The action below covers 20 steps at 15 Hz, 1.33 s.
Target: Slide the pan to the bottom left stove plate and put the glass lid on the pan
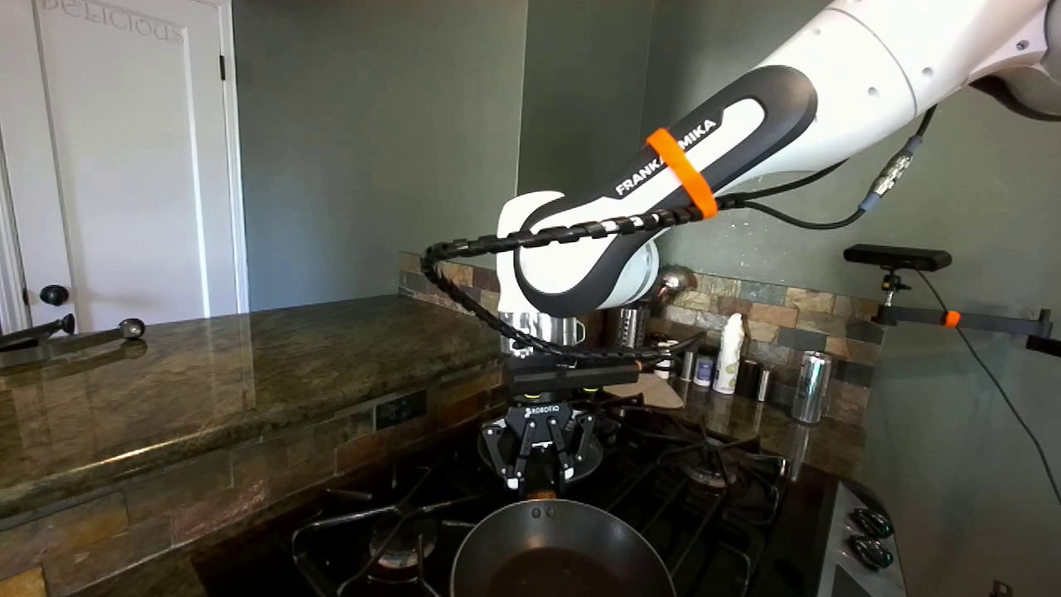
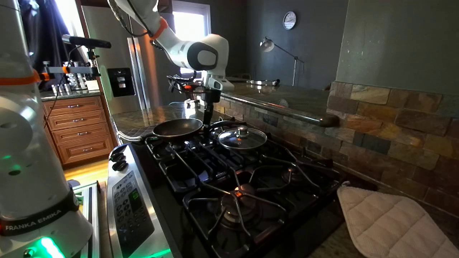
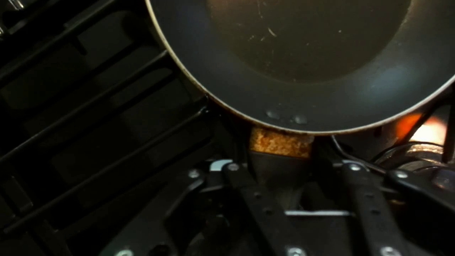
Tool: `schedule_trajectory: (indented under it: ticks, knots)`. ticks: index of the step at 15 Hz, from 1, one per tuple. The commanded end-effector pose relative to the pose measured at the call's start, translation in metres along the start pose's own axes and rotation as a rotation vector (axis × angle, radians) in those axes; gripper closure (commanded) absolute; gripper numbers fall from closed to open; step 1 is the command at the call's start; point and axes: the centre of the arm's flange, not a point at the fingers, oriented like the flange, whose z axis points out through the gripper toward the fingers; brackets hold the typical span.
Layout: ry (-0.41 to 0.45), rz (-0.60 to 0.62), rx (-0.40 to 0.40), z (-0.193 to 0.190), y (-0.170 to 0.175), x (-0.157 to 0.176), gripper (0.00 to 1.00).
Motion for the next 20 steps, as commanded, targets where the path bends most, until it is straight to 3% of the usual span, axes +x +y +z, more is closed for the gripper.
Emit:
schedule_trajectory:
  ticks: [1,20]
  knots:
    - [0.02,-0.071,-0.037,-0.002,-0.018,-0.003,0.77]
    - [0.071,-0.323,-0.091,0.004,-0.049,-0.025,0.77]
